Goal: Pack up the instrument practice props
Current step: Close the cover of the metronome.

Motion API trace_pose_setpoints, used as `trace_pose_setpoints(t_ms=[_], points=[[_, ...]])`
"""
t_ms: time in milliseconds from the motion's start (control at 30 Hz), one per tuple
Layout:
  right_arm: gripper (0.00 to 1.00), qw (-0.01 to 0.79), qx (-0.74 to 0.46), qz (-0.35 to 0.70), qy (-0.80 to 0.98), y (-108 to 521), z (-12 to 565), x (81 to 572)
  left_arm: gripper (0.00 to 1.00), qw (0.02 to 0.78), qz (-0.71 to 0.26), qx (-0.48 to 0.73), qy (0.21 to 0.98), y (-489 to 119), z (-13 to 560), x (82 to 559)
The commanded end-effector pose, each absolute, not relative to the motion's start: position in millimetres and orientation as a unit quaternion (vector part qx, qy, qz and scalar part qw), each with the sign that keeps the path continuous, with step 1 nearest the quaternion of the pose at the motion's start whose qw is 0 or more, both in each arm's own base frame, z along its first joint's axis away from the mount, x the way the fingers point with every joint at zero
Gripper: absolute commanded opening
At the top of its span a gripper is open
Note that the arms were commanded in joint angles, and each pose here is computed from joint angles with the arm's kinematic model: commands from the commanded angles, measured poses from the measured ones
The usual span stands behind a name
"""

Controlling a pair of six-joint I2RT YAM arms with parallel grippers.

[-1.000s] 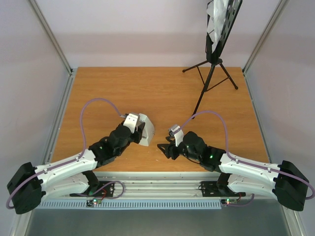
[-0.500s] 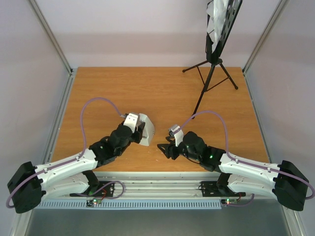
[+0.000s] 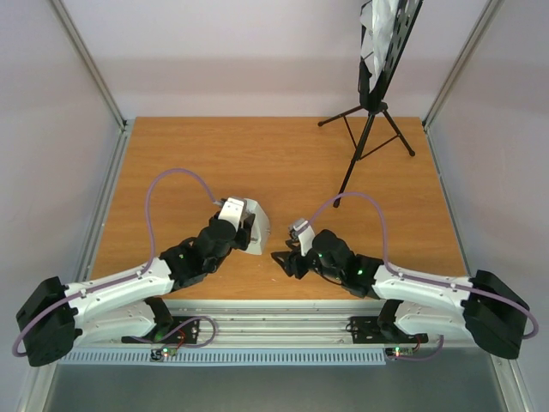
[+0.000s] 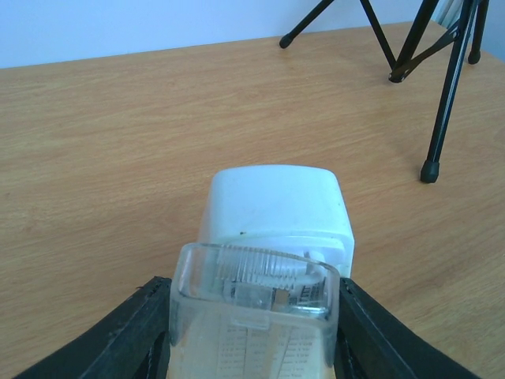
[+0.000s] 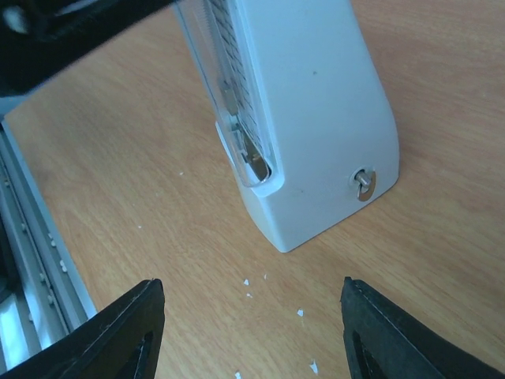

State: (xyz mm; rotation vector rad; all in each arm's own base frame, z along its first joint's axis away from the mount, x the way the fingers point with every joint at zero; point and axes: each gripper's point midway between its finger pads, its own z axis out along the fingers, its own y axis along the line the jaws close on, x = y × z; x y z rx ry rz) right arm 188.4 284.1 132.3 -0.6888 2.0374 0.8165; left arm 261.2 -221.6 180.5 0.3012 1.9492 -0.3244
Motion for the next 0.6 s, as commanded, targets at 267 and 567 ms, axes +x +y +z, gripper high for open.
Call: trace_pose_setpoints(t_ms=[267,567], points=[[0.55,0.419,-0.268,0.343,0.797,326.5,90.4,216.7,0.44,0.56,-0.152,0.1,0.808,-226.6,202.2,266.2],[0.51,0.433,-0.285,0.328,0.79,341.4,67.8,234.9,0.44,0.559,-0.151,0.101,0.809,-226.5,201.8,265.8]])
